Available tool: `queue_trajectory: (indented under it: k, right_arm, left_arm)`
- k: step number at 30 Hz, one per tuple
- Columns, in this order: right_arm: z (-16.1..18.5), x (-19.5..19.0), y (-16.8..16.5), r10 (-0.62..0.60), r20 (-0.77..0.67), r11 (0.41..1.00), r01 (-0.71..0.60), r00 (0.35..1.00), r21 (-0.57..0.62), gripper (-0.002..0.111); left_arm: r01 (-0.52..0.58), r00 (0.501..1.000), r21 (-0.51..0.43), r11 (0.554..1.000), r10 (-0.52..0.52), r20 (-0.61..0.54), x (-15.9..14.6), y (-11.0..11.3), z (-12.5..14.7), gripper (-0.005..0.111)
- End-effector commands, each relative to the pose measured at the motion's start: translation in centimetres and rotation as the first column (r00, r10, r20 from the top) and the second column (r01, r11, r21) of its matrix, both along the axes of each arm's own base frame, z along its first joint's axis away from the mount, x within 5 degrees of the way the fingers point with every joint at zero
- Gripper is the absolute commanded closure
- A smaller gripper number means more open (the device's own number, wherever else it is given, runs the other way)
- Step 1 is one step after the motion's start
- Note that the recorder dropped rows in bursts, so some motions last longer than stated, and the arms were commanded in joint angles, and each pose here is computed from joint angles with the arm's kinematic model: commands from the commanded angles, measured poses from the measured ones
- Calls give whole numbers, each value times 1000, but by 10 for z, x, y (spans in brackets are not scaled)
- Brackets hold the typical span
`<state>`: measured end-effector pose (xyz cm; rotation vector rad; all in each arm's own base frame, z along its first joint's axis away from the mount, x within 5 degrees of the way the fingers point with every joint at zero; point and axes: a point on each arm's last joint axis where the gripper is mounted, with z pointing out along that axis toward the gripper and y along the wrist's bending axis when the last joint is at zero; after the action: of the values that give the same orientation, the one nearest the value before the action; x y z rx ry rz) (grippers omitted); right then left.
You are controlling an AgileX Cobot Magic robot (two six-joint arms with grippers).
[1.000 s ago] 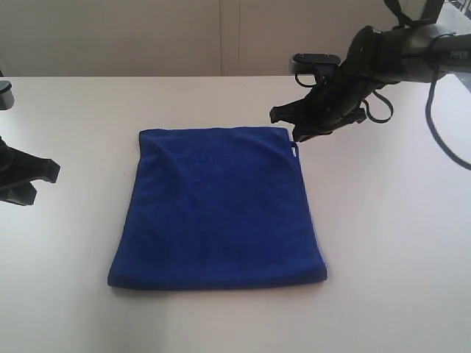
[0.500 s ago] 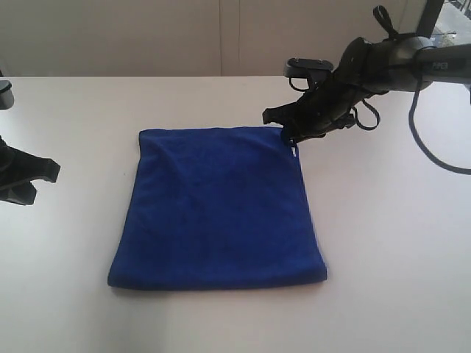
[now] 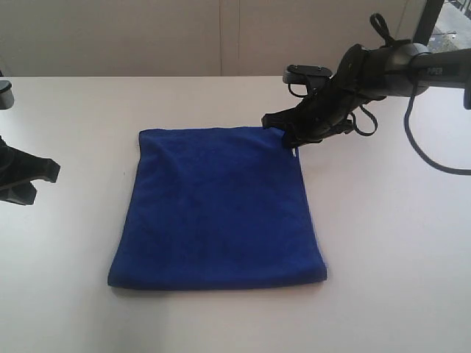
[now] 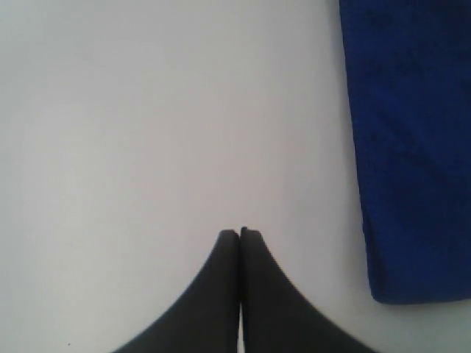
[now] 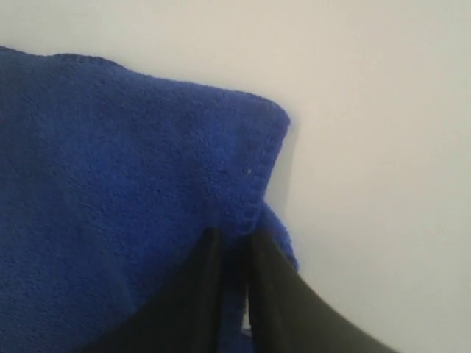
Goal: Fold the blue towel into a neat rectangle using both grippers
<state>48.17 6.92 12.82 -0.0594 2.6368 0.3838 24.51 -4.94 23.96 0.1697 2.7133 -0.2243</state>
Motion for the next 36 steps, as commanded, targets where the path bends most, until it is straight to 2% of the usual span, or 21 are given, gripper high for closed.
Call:
queue_trajectory:
  k: [1, 8, 18, 24, 36]
  right_arm:
    - [2, 2, -4, 3, 14, 1000, -3, 1000, -5, 108]
    - [6, 1, -4, 9, 11, 1000, -9, 1000, -8, 108]
    - [31, -4, -9, 34, 21, 998, -33, 999, -58, 108]
    - [27, -6, -16, 20, -2, 989, -20, 1000, -145, 108]
    - [-3, -3, -17, 14, -54, 987, -23, 998, -156, 108]
  left_arm:
    - [-3, 1000, -3, 1000, 3, -10, -4, 1, -1, 107]
    - [-3, 1000, -3, 1000, 3, -10, -4, 1, -1, 107]
    - [-3, 1000, -3, 1000, 3, -10, -4, 1, -1, 107]
    - [-3, 1000, -3, 1000, 3, -10, -4, 1, -1, 107]
    - [-3, 1000, -3, 1000, 3, -10, -4, 1, -1, 107]
